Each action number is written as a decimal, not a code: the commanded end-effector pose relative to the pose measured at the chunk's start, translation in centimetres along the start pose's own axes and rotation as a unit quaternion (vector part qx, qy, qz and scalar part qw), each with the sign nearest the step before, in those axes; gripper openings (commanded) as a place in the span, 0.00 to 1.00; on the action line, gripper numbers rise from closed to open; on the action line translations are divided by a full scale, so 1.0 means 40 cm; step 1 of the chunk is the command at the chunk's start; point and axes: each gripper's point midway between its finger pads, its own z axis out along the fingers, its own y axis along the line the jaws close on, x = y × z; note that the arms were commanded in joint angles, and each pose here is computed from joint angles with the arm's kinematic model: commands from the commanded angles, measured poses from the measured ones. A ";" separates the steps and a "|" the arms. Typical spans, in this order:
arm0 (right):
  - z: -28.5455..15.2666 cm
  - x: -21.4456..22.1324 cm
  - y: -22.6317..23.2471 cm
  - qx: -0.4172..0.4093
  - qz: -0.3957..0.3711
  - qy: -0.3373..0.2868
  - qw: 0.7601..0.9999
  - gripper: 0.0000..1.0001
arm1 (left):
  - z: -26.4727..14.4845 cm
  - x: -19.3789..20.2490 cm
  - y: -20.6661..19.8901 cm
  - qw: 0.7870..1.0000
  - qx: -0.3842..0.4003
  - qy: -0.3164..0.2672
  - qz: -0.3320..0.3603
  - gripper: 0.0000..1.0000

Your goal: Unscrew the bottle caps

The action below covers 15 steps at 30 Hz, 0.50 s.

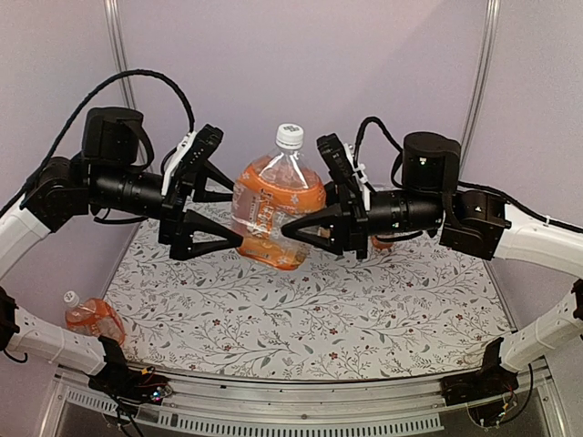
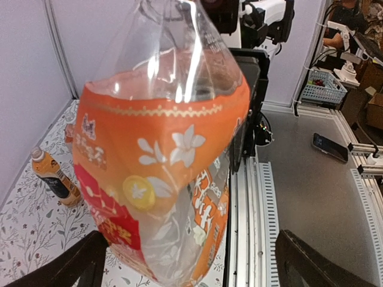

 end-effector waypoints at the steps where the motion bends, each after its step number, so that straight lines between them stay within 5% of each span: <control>1: 0.020 -0.036 0.072 -0.068 -0.029 -0.028 0.997 0.16 | 0.047 -0.008 0.000 0.999 0.013 -0.011 0.050 0.99; 15: -0.002 -0.029 0.067 -0.047 -0.033 -0.025 0.998 0.15 | 0.001 0.023 0.037 0.998 0.000 -0.005 0.055 1.00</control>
